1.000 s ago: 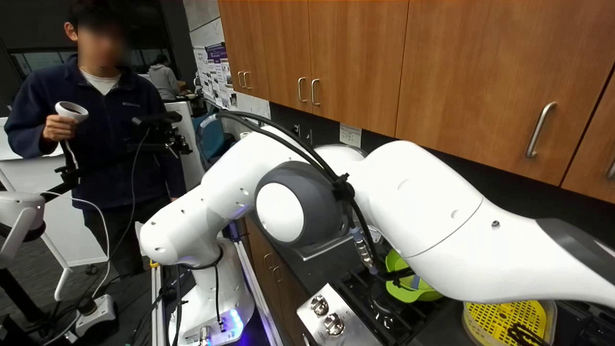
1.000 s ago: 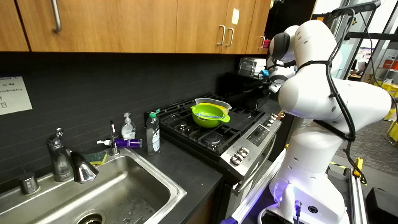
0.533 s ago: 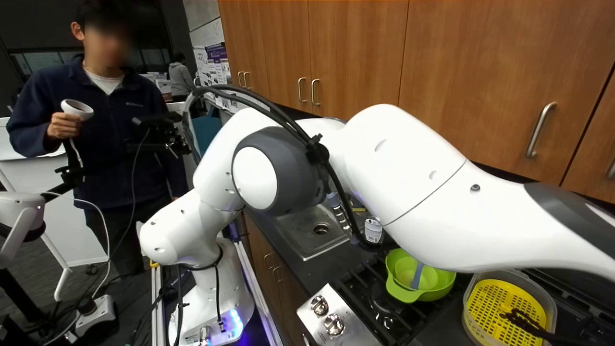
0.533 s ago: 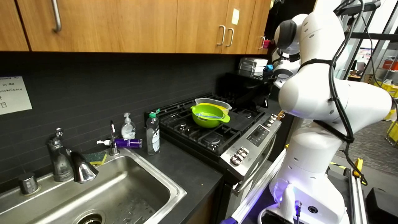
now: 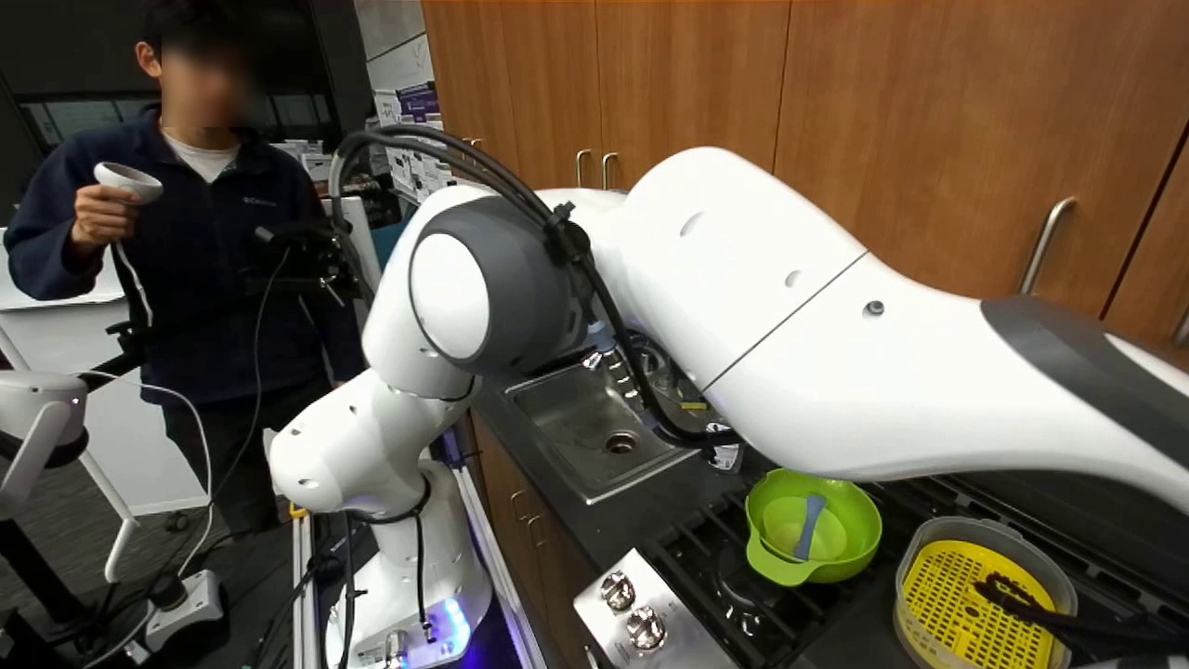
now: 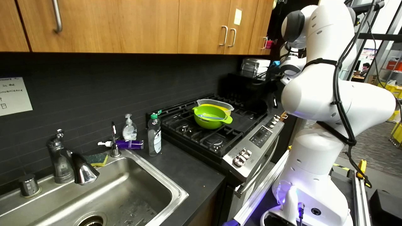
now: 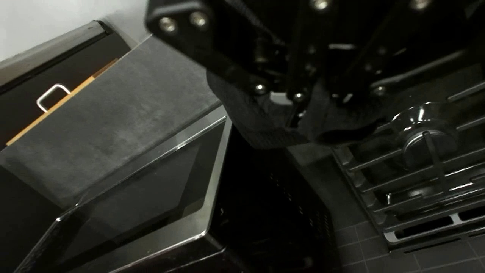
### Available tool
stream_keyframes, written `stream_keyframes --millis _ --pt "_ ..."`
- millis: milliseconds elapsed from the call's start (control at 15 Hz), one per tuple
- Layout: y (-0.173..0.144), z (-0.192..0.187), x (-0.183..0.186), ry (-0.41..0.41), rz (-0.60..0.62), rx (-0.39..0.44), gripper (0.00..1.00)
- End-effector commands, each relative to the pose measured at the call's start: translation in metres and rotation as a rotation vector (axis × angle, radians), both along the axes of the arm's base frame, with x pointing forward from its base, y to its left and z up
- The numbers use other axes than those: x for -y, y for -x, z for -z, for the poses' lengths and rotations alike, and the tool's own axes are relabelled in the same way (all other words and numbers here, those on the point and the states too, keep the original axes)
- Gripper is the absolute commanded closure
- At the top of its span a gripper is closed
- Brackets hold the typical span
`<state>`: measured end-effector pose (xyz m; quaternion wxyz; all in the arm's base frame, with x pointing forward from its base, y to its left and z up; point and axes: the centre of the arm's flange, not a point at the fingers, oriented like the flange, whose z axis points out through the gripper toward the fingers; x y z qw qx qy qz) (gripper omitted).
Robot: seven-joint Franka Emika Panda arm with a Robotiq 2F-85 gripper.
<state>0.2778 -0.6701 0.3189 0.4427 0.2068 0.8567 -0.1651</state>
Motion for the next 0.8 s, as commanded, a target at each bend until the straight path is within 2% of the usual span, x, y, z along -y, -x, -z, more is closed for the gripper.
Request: stream_keyframes --millis 0,467,733 --pt "0.031 -0.024 -0.016 0.029 0.035 0.047 0.99" --pt "0.073 -0.056 -0.019 0.078 0.096 0.067 0.99" --pt "0.102 -0.080 -0.036 0.118 0.070 0.082 0.99"
